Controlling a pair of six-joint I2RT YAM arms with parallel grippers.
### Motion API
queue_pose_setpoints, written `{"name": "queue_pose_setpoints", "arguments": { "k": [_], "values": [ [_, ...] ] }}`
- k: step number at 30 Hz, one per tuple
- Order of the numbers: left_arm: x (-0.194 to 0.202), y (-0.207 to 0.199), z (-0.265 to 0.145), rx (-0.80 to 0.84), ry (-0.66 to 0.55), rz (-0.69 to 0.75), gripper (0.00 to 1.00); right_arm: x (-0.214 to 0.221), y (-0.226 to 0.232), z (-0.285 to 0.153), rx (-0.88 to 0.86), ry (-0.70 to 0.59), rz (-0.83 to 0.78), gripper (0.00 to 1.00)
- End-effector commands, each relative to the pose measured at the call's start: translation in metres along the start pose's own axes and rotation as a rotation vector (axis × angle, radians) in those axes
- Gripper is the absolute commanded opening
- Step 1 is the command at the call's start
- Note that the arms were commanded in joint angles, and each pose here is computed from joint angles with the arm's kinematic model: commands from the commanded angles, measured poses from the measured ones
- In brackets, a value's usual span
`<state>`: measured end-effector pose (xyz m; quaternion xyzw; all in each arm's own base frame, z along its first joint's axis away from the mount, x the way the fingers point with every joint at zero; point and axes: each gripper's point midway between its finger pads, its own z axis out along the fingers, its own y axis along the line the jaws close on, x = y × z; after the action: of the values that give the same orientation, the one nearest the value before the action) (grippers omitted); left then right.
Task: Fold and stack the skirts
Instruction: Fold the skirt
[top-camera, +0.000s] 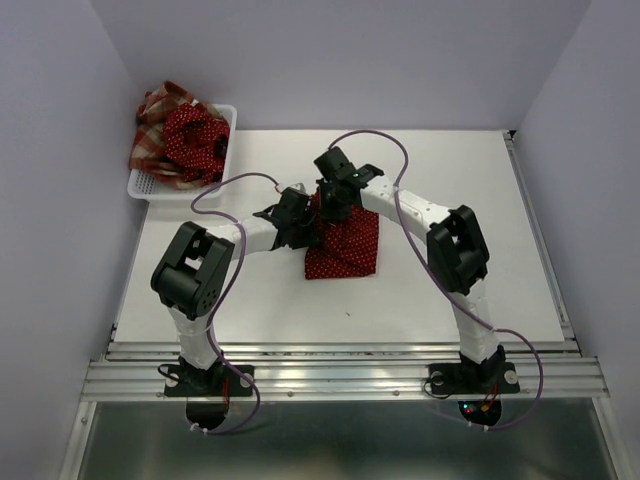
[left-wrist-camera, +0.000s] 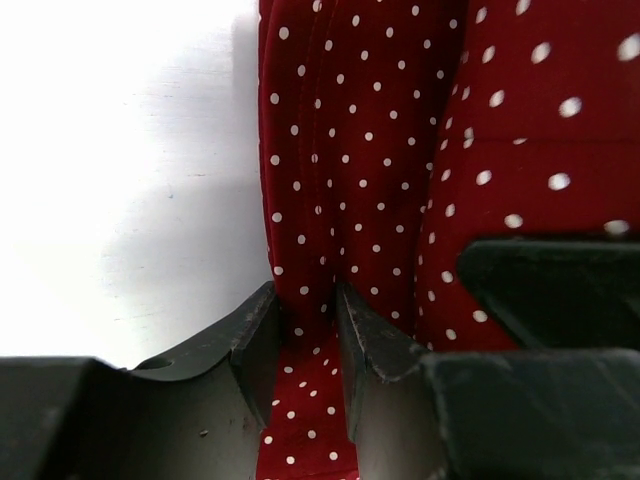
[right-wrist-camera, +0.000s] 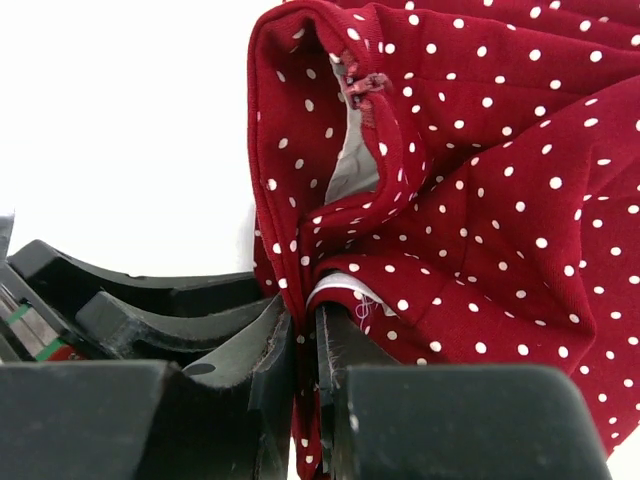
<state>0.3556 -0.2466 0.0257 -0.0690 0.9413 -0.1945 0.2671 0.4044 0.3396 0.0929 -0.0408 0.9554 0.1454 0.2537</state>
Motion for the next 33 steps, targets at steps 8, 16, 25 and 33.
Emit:
{"name": "queue_pose_setpoints", "arguments": {
  "k": [8,16,25,33],
  "values": [
    [0.003,0.017,-0.018,-0.061,0.016,-0.009,0.43,-0.018,0.027,-0.005,-0.071,-0.029,-0.014,0.38],
    [-0.014,0.025,-0.050,-0.099,-0.062,-0.025,0.60,-0.045,0.055,-0.039,-0.191,-0.093,-0.044,0.60],
    [-0.017,0.028,-0.096,-0.083,-0.137,-0.045,0.92,-0.080,0.068,-0.098,-0.249,-0.231,-0.080,1.00],
    [-0.040,-0.007,-0.138,0.084,-0.236,-0.026,0.99,-0.061,0.024,-0.126,-0.127,-0.288,-0.074,1.00]
  ]
}}
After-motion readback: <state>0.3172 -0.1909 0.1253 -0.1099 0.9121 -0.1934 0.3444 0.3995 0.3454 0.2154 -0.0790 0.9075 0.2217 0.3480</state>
